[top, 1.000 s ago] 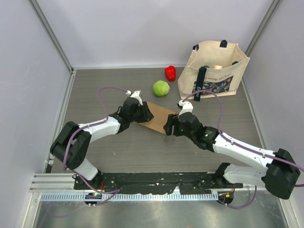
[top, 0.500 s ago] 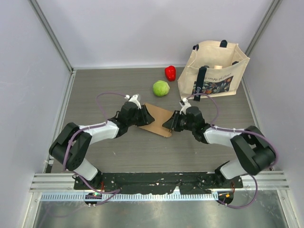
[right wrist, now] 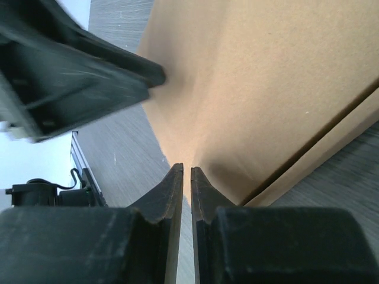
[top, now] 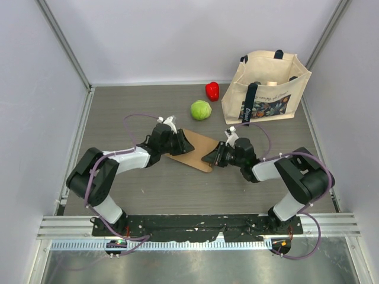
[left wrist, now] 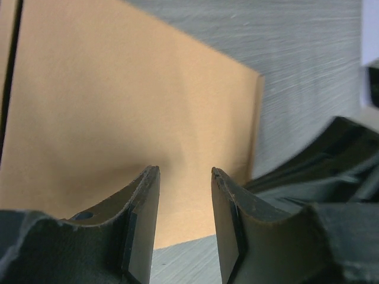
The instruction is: Fold the paper box
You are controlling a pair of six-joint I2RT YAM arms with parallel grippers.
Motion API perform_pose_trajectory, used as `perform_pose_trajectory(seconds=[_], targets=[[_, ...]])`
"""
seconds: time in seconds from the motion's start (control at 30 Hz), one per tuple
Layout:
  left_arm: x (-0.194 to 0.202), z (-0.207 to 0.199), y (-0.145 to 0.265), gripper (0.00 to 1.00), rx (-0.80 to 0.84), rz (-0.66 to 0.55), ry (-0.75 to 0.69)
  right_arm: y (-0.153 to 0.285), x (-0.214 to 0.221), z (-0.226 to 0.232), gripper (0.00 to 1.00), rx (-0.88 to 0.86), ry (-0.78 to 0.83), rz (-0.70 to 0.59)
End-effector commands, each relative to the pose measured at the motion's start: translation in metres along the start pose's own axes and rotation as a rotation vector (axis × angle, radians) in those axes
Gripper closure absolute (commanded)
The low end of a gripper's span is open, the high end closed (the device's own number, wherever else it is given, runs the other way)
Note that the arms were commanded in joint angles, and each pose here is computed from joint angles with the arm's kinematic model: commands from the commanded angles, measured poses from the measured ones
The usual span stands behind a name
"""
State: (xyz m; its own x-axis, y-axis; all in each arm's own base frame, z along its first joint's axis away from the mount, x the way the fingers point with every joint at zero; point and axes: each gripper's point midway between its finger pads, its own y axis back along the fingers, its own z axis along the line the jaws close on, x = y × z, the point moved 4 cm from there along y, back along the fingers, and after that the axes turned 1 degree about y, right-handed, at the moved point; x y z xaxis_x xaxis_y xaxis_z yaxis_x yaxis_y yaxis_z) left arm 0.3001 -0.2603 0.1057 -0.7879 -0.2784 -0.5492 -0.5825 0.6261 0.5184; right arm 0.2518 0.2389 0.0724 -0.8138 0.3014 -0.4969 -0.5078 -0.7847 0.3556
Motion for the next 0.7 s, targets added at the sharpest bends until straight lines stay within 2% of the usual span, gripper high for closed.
perform_pose_trajectory(seconds=[0.0, 0.1, 0.2, 0.23, 0.27, 0.37, 0.4, 0.5, 0.53, 0.67], targets=[[0.017, 0.021, -0.007, 0.57, -0.018, 0.043, 0.055, 0.013, -0.025, 0.034, 0.84, -0.069, 0.088, -0.075], [0.012, 0.016, -0.002, 0.57, -0.002, 0.031, 0.049, 0.020, -0.031, 0.035, 0.78, -0.039, 0.105, -0.085], [-0.004, -0.001, 0.010, 0.52, 0.030, -0.003, 0.020, 0.029, -0.049, 0.031, 0.66, 0.065, 0.116, -0.126], [-0.012, -0.012, 0.017, 0.49, 0.056, -0.012, 0.003, 0.034, -0.046, 0.021, 0.63, 0.148, 0.105, -0.099], [-0.017, -0.016, 0.021, 0.46, 0.063, -0.014, -0.001, 0.036, -0.053, 0.012, 0.57, 0.229, 0.112, -0.127], [-0.037, -0.023, 0.037, 0.36, 0.049, -0.034, 0.006, 0.038, -0.059, -0.002, 0.50, 0.360, 0.136, -0.094], [-0.043, -0.022, 0.041, 0.29, 0.038, -0.044, 0.011, 0.037, -0.064, 0.001, 0.48, 0.362, 0.145, -0.093], [-0.060, -0.008, 0.055, 0.20, -0.038, -0.086, 0.072, 0.032, -0.066, -0.003, 0.44, 0.368, 0.127, -0.094], [-0.063, 0.007, 0.059, 0.19, -0.093, -0.082, 0.115, 0.030, -0.070, -0.001, 0.43, 0.351, 0.116, -0.113], [-0.069, 0.035, 0.059, 0.21, -0.145, -0.032, 0.234, 0.017, -0.073, -0.010, 0.43, 0.333, 0.055, -0.105]])
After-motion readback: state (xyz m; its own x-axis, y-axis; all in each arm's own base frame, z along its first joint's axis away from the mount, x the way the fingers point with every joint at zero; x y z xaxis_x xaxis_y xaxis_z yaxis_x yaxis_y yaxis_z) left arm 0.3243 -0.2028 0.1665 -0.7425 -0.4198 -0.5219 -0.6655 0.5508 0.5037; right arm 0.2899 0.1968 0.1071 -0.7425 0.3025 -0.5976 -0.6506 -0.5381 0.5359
